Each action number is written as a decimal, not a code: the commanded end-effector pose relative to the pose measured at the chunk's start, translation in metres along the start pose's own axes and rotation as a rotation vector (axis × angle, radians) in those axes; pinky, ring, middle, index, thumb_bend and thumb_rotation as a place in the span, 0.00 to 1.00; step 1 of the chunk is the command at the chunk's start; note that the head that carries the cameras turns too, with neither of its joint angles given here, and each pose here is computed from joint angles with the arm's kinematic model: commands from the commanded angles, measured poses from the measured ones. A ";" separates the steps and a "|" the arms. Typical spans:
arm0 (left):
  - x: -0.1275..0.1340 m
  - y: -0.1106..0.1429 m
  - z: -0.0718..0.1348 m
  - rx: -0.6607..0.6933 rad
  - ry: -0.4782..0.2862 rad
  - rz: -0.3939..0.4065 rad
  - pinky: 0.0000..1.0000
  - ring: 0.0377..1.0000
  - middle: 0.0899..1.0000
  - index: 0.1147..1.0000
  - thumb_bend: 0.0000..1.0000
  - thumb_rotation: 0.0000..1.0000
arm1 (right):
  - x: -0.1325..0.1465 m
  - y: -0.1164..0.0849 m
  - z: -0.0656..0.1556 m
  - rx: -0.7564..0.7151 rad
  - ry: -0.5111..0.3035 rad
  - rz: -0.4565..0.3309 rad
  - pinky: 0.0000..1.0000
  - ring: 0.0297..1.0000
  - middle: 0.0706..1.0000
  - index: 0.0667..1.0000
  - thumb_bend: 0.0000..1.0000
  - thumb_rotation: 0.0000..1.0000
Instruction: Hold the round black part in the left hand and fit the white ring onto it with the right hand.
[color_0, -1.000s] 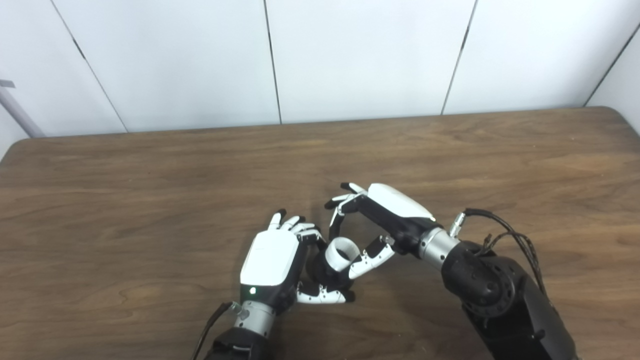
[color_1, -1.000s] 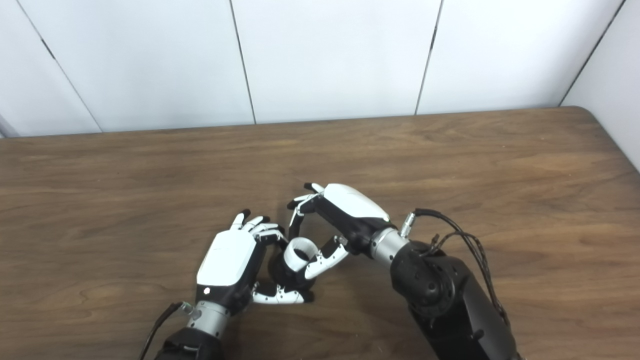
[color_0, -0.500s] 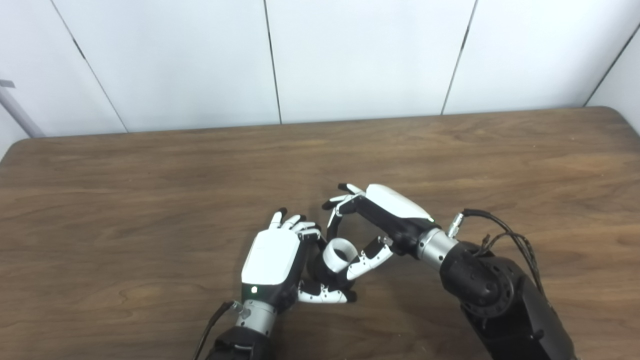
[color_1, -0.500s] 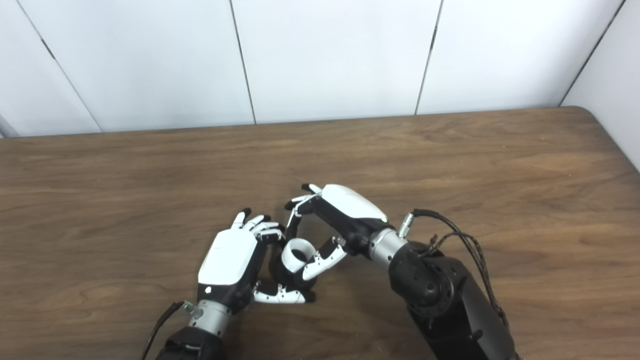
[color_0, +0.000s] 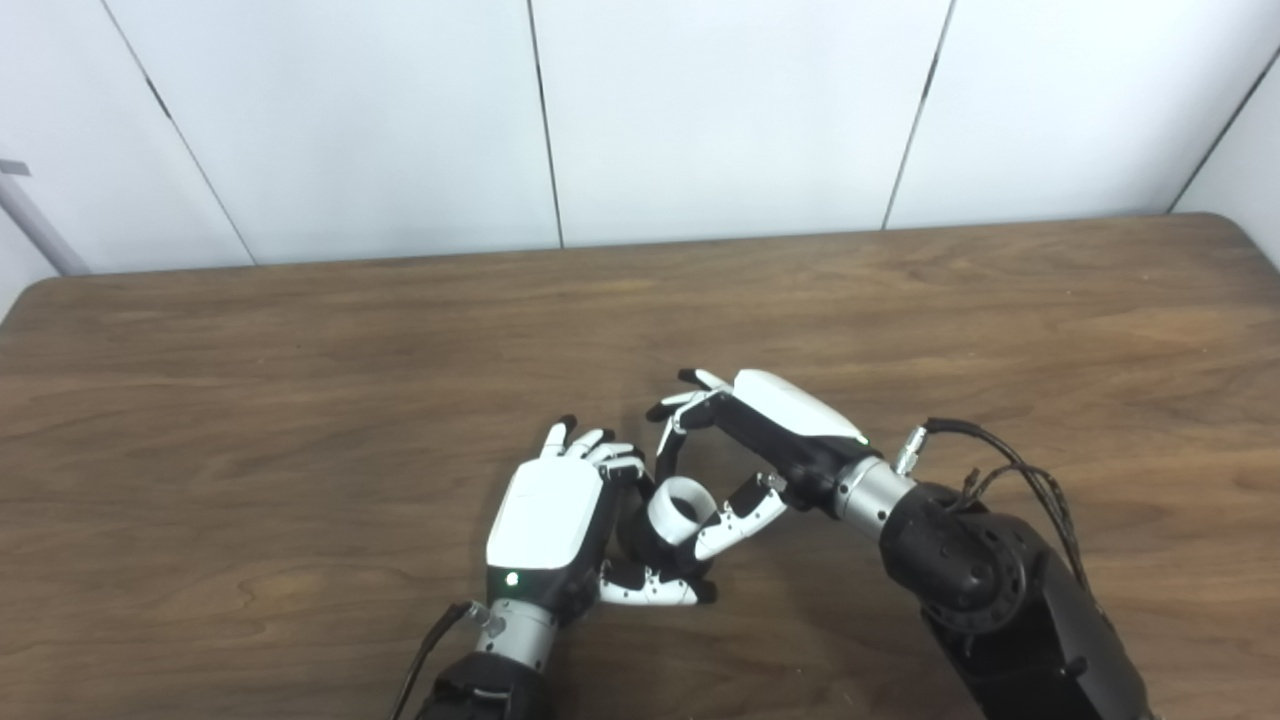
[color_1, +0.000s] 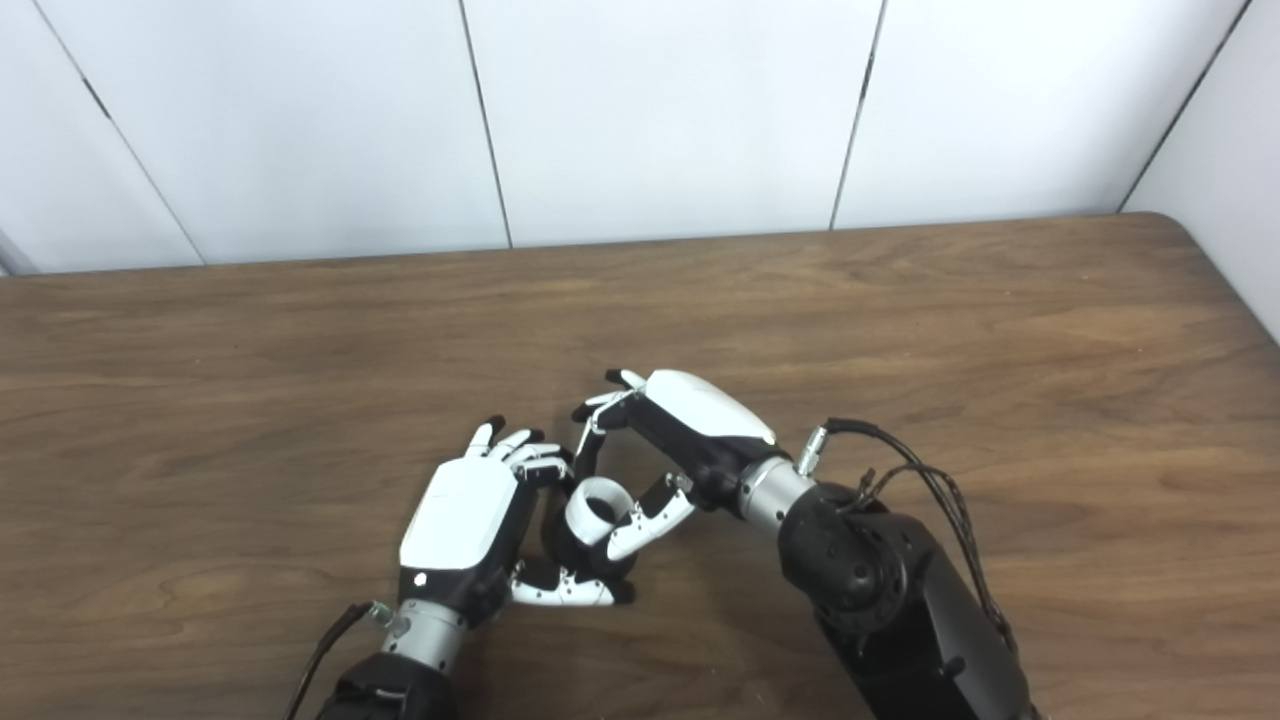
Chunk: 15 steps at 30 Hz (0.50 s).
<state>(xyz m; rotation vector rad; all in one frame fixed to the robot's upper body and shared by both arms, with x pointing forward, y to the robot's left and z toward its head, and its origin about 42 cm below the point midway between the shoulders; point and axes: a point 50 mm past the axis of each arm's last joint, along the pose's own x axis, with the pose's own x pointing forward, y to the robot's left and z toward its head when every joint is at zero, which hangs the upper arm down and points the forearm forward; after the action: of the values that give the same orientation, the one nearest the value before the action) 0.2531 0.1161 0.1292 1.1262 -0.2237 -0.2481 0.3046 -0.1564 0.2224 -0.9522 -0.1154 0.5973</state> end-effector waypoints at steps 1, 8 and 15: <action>0.004 0.000 0.003 0.008 -0.009 -0.008 1.00 0.88 0.75 0.42 0.52 0.06 | 0.001 -0.008 0.008 -0.030 -0.049 -0.036 0.92 1.00 0.83 0.45 0.52 0.13; 0.004 0.000 0.004 0.006 -0.011 -0.007 1.00 0.88 0.75 0.42 0.52 0.06 | 0.001 -0.008 0.011 -0.030 -0.052 -0.034 0.93 1.00 0.83 0.45 0.52 0.13; 0.004 -0.001 0.005 0.011 -0.013 -0.003 1.00 0.88 0.75 0.42 0.52 0.06 | 0.000 -0.006 0.012 -0.019 -0.059 -0.029 0.93 1.00 0.83 0.45 0.52 0.13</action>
<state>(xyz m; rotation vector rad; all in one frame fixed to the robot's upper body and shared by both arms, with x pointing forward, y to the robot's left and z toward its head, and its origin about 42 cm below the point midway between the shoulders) 0.2530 0.1154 0.1292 1.1279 -0.2247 -0.2454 0.3040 -0.1550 0.2220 -0.9525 -0.1178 0.6007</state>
